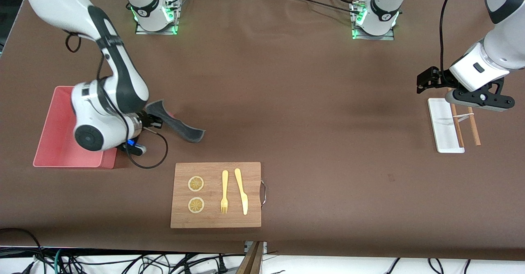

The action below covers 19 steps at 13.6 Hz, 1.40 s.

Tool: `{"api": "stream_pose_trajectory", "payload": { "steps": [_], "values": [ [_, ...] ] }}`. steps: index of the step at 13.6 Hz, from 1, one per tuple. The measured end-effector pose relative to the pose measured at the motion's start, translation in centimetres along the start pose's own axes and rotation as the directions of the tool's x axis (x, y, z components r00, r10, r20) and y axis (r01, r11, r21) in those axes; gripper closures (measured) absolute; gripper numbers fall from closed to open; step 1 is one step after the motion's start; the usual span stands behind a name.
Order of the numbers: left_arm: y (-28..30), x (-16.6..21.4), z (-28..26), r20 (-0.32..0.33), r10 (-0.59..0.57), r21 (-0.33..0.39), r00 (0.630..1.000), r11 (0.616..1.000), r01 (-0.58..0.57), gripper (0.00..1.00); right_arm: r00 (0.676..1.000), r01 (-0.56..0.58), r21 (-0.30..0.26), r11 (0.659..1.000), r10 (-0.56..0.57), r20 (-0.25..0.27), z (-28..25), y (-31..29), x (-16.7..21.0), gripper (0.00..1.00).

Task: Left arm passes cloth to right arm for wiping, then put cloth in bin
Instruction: 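Lower the cloth into the pink bin and open the right gripper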

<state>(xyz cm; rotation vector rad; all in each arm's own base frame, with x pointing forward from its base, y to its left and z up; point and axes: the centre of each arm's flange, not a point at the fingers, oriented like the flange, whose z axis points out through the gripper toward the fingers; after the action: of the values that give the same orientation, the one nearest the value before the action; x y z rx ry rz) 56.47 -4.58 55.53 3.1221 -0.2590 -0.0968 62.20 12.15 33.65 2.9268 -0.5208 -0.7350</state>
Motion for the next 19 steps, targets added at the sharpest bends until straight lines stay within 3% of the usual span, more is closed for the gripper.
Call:
{"api": "stream_pose_trajectory", "payload": {
  "steps": [4, 7, 9, 12, 16, 19],
  "values": [
    [0.0, 0.0, 0.0, 0.0, 0.0, 0.0, 1.0, 1.0, 0.0, 0.0, 0.996, 0.091, -0.004, 0.996, -0.091, 0.015, -11.6, 10.1, -3.9, 0.98],
    [0.0, 0.0, 0.0, -0.001, 0.0, 0.0, 1.0, 1.0, 0.0, 0.0, 0.979, 0.201, -0.027, 0.979, -0.2, 0.027, -13.4, 20.9, -1.8, 0.98],
    [0.0, 0.0, 0.0, -0.001, -0.001, 0.0, 1.0, 1.0, 0.001, 0.0, 0.968, 0.246, -0.025, 0.969, -0.244, 0.052, -12.0, 26.9, 0.5, 0.98],
    [0.0, 0.0, 0.0, -0.001, 0.0, 0.0, 1.0, 1.0, 0.0, 0.0, 0.956, 0.289, -0.025, 0.957, -0.287, 0.066, -8.5, 31.0, 3.9, 0.98],
    [0.0, 0.0, 0.0, -0.001, 0.0, 0.0, 1.0, 1.0, 0.0, 0.0, 0.948, 0.312, -0.042, 0.949, -0.308, 0.084, -2.0, 30.7, 8.0, 0.98],
    [0.0, 0.0, 0.0, -0.001, -0.001, 0.0, 1.0, 1.0, 0.001, 0.0, 0.946, 0.323, -0.071, 0.944, -0.32, 0.046, 2.8, 30.0, 11.0, 0.98]
  ]
}}
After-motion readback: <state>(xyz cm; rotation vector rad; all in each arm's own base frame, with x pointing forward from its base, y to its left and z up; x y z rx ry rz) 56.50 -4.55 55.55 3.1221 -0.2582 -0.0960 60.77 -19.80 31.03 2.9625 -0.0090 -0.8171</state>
